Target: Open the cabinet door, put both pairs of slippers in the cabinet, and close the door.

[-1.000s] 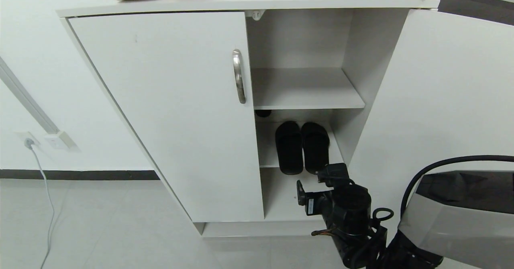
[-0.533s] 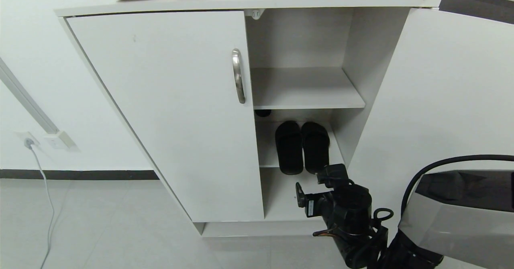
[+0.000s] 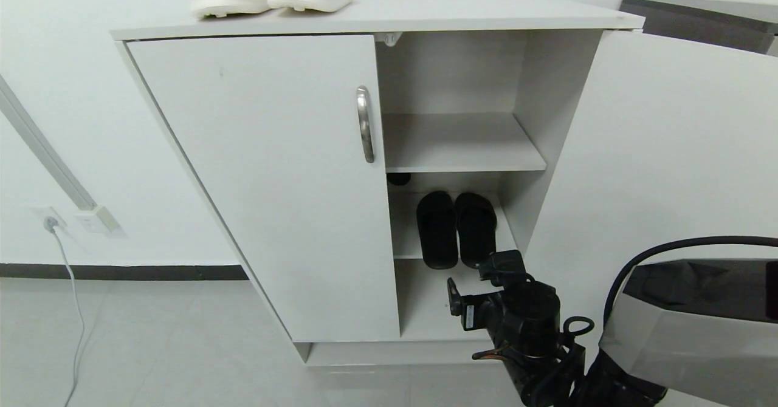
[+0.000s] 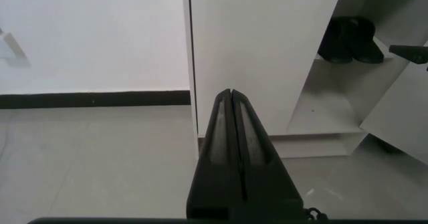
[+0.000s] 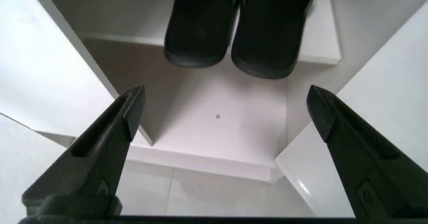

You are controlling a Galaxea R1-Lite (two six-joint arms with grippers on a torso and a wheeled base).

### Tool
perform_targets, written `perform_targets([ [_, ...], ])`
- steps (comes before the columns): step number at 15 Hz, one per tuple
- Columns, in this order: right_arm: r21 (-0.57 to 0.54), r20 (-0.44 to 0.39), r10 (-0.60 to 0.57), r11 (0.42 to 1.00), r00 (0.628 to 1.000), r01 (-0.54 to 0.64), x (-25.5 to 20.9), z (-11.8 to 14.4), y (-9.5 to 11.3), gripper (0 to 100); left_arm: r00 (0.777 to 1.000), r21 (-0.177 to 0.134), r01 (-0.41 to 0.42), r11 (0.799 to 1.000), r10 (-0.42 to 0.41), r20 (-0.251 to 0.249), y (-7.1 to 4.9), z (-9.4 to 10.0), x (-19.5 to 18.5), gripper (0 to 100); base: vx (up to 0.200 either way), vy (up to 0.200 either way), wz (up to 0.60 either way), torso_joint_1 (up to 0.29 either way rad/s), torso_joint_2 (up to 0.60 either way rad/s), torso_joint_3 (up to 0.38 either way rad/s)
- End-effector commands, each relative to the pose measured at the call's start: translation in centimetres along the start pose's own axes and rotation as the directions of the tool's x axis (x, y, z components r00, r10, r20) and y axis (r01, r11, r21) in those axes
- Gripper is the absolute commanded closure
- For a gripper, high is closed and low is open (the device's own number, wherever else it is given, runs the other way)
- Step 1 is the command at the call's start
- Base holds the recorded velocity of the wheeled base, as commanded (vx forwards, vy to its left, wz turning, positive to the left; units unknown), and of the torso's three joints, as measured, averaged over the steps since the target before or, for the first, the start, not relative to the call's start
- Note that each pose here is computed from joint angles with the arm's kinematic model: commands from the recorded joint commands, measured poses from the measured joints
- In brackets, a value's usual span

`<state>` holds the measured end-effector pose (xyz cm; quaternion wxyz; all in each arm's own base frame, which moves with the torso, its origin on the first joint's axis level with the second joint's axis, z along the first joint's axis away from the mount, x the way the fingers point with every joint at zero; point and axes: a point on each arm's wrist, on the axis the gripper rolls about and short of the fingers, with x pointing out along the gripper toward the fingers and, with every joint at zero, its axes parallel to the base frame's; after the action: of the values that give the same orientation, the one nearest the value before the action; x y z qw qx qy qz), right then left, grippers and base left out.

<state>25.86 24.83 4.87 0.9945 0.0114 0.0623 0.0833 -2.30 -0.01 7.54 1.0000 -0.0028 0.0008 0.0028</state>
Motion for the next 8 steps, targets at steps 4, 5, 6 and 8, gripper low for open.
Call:
perform_targets([
  [4, -0.003, -0.004, -0.002, 1.000, 1.000, 0.002, 0.04, -0.20, 0.02, 0, 1.000, -0.001, -0.002, 1.000, 0.002, -0.001, 0.00, 0.00, 0.01, 100, 0.000, 0.000, 0.00, 0.001, 0.00, 0.203],
  [5, -0.002, -0.003, 0.000, 1.000, 1.000, 0.000, 0.06, -0.17, 0.04, 0, 1.000, 0.001, -0.002, 1.000, 0.002, -0.001, 0.00, 0.00, 0.01, 100, 0.000, 0.000, 0.00, -0.002, 0.00, 0.207],
  [6, -0.002, -0.003, -0.002, 1.000, 1.000, 0.002, 0.06, -0.17, 0.03, 0, 1.000, 0.001, -0.002, 1.000, 0.002, -0.001, 0.00, 0.00, 0.01, 100, 0.000, 0.000, 0.00, 0.002, 0.00, 0.193],
  [8, -0.002, -0.003, -0.002, 1.000, 1.000, 0.002, 0.06, -0.17, 0.03, 0, 1.000, -0.001, -0.004, 1.000, 0.004, -0.001, 0.01, 0.00, 0.01, 100, 0.000, 0.000, 0.00, -0.002, 0.00, 0.115],
])
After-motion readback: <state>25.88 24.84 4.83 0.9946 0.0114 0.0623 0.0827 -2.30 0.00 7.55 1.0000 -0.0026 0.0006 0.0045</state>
